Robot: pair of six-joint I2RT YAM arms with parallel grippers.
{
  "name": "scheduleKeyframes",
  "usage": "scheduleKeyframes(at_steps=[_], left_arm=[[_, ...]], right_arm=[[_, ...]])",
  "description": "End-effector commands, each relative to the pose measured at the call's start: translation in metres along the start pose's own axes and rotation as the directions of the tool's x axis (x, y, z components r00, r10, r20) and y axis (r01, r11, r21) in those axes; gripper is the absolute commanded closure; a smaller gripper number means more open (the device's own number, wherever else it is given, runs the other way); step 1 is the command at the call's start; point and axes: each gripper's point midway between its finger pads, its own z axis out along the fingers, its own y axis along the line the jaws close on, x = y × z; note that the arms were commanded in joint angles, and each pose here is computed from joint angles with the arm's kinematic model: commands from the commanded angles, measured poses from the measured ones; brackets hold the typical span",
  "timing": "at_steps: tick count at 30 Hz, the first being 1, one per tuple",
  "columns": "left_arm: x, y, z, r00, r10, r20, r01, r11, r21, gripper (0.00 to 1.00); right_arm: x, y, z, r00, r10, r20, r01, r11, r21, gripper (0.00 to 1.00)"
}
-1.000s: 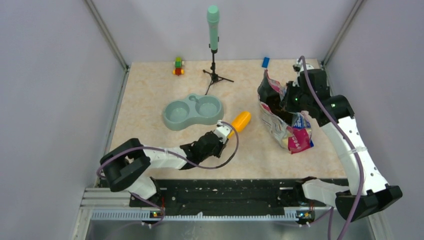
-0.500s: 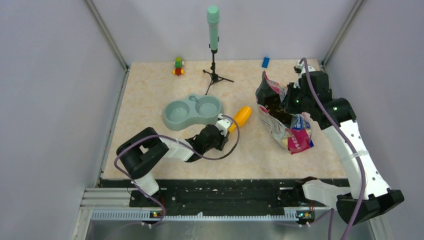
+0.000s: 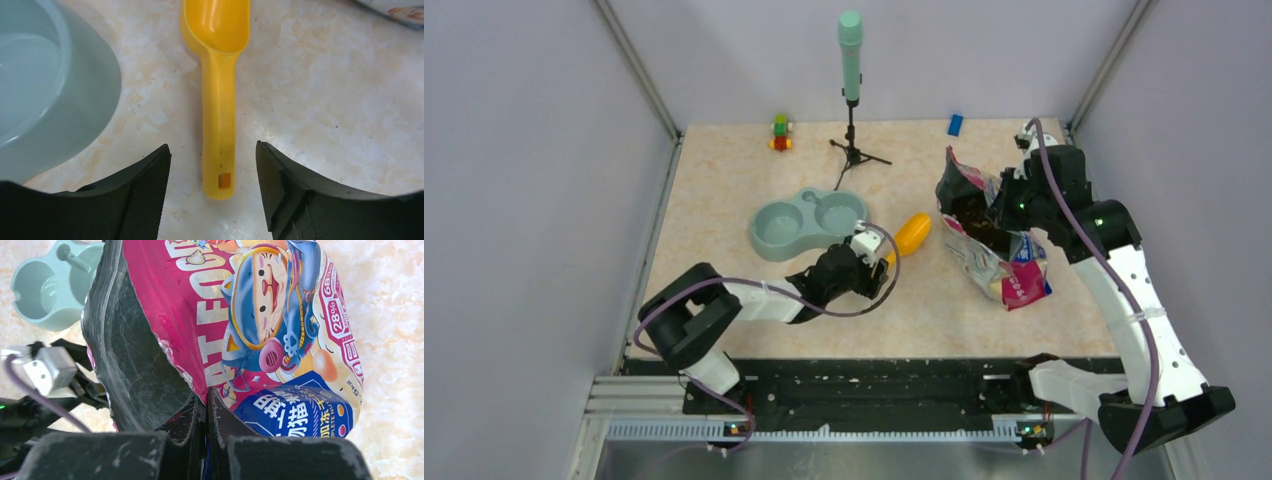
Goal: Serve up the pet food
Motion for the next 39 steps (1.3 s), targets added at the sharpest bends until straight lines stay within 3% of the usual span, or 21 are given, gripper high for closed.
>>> scheduleKeyframes(at_steps=[1, 5, 9, 15, 19, 24, 27, 30, 34, 39], left_arm=[[-0.039, -0.002, -0.024, 0.989, -0.019, 0.146, 0.017, 1.0, 0.018, 0.32], [-0.045, -0.005, -0.044, 0.973, -0.004, 0.229, -0.006, 0.999, 0.043, 0.29], [-0.031, -0.002, -0.051, 0.979, 0.039, 0.199, -0.042, 0.999, 0.013, 0.26], [-0.028, -0.003, -0.055, 0.968, -0.06, 0.243, 0.059, 0.998, 0.008, 0.23], [-0.024, -0.022, -0.057, 0.964, 0.023, 0.265, -0.018, 1.0, -0.021, 0.19], [-0.007, -0.036, -0.034, 0.959, 0.156, 0.235, -0.13, 0.984, -0.125, 0.18], [-0.01, -0.013, -0.024, 0.942, 0.206, 0.265, -0.116, 0.94, -0.32, 0.18], [-0.016, -0.001, -0.017, 0.913, 0.276, 0.299, -0.134, 0.897, -0.42, 0.15], [-0.018, -0.001, -0.004, 0.901, 0.296, 0.318, -0.137, 0.888, -0.438, 0.13], [-0.009, 0.001, 0.005, 0.924, 0.203, 0.324, -0.077, 0.929, -0.362, 0.14]], right_arm=[[0.006, 0.008, -0.008, 1.0, -0.01, -0.021, 0.009, 0.999, -0.036, 1.0], [0.007, 0.01, -0.002, 1.0, -0.008, -0.029, 0.007, 0.999, -0.043, 1.0], [0.007, 0.01, 0.003, 0.999, -0.007, -0.036, 0.005, 0.999, -0.039, 1.0], [0.009, 0.009, 0.008, 0.999, -0.01, -0.052, 0.009, 0.999, -0.034, 1.0], [0.011, 0.009, 0.01, 0.998, -0.013, -0.062, 0.011, 0.999, -0.033, 1.0], [0.014, 0.009, 0.012, 0.997, -0.019, -0.074, 0.016, 0.999, -0.034, 1.0], [0.015, 0.008, 0.012, 0.997, -0.022, -0.075, 0.02, 0.999, -0.027, 1.0], [0.018, 0.007, 0.011, 0.996, -0.027, -0.082, 0.025, 0.999, -0.025, 1.0], [0.019, 0.007, 0.011, 0.996, -0.029, -0.086, 0.027, 0.999, -0.025, 1.0], [0.021, 0.008, 0.013, 0.995, -0.031, -0.094, 0.029, 0.999, -0.025, 1.0]])
